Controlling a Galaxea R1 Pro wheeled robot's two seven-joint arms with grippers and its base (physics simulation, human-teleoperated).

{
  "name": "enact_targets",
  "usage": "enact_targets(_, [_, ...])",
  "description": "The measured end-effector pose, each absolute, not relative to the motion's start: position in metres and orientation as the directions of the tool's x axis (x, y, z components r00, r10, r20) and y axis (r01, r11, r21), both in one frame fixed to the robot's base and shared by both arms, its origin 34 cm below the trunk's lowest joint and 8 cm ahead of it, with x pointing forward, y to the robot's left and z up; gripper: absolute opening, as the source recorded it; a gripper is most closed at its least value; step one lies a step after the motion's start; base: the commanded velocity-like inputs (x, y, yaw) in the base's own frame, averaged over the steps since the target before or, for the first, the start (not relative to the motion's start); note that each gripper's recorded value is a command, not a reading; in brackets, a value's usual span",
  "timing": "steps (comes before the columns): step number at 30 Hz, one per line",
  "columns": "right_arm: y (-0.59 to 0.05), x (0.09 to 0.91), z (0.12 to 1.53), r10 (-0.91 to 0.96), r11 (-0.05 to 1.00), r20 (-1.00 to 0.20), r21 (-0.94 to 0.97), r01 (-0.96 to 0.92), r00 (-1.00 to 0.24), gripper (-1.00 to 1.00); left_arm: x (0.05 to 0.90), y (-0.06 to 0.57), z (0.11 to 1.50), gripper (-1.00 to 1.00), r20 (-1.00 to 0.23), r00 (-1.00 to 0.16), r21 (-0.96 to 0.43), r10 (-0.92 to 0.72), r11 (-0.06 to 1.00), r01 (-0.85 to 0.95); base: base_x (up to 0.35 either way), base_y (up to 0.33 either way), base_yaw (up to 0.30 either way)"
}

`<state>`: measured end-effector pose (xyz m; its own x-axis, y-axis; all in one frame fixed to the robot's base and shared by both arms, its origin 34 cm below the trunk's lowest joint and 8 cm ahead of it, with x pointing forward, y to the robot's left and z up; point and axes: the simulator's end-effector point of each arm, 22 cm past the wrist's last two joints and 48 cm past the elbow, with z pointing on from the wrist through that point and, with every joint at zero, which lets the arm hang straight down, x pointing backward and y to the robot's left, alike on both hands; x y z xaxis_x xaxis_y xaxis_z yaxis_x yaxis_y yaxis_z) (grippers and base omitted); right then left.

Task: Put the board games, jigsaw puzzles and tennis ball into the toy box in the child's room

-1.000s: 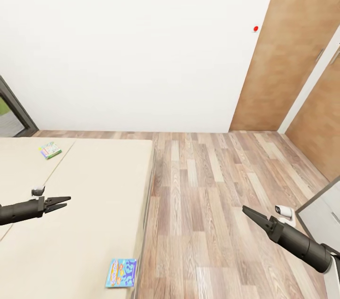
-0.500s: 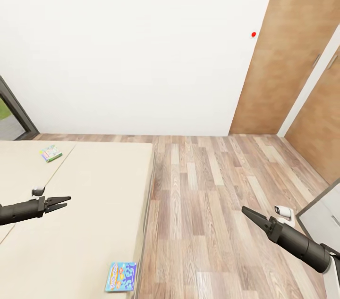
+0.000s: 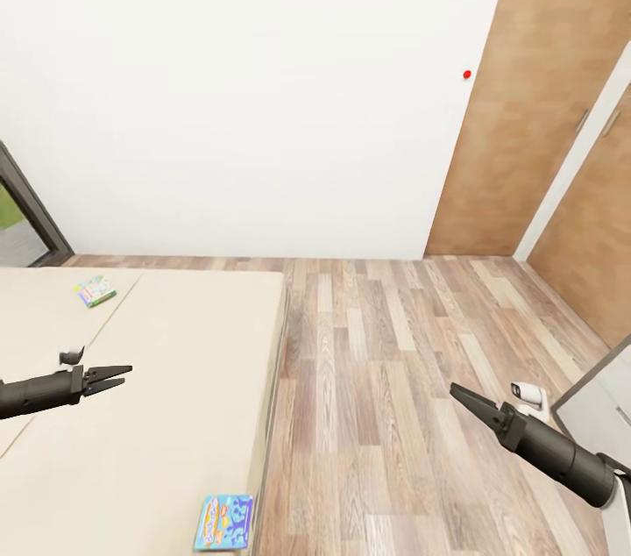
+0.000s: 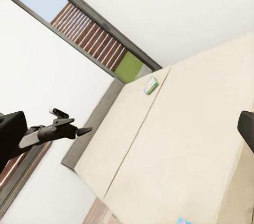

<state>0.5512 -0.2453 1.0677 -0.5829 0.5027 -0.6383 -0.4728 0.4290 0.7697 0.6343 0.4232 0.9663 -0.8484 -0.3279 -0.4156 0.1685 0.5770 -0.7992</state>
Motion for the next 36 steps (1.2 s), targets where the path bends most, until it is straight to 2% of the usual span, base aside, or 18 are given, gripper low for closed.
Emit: enact_targets(36, [-0.246, 0.547, 1.091, 0.504, 0.428, -0.667, 0.745, -0.512, -0.548, 1.0, 0.635, 0.423, 0.994, 1.0, -0.459, -0.826, -0.789, -0.328, 0.577, 0.21, 0.0, 0.0, 0.006])
